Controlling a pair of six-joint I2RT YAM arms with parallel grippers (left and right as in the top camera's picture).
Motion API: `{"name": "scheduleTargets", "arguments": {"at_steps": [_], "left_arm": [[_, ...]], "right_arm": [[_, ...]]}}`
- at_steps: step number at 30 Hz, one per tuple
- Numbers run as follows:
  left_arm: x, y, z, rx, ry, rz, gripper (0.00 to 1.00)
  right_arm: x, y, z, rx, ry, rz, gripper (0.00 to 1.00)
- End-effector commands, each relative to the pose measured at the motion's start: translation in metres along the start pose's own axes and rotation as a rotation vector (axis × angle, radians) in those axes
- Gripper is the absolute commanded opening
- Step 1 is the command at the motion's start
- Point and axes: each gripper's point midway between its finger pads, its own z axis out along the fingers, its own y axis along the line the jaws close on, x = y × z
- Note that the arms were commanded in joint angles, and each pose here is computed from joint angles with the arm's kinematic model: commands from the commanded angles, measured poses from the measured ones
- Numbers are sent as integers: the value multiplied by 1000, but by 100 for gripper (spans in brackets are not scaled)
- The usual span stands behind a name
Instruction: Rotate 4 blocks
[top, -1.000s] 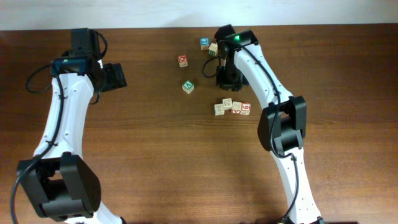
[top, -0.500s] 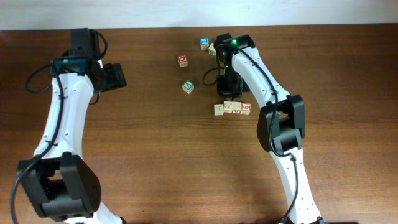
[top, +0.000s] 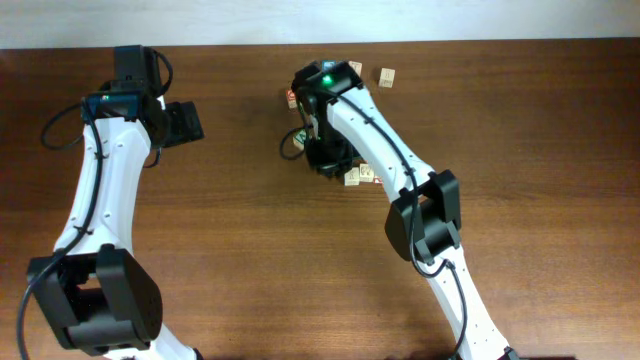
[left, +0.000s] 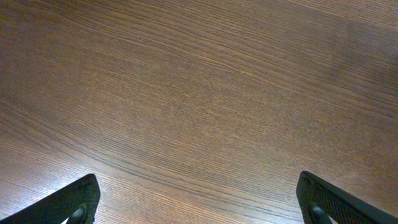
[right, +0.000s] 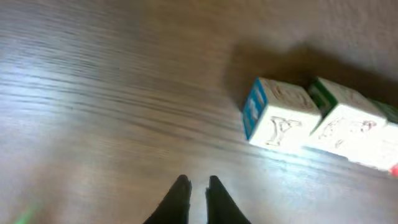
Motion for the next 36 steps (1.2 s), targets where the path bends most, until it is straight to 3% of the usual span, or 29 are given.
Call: {"name": "scheduleTargets", "arguments": {"at_steps": [1,5,11,18,22,25,30,36], "left_arm": [[-4,-2,0,8,-5,-15,99],[-4,-2,0,8,-5,-15,99],[-4,-2,0,8,-5,-15,99],[-4,-2,0,8,-6,-15,99],[-4,-2,0,8,-5,-15,99],[-4,-2,0,8,-6,-15,99],[-3,-2,0,7,0,-13,99],[-3,-2,0,7,0,-14,99]], "right_arm": [[7,-17,17,88,38,81,6],[13,-24,49,108,95,87,5],[-10,-40,48,208,-15,79,5],[-6,-21,41,123,3,3,5],[-36,6,24,20,-135,-33,5],[-67,2,27,57,-256,-25,5],[-63,-24,30,196,-253,22,5],[-51,-31,32,228,-204,23,5]]}}
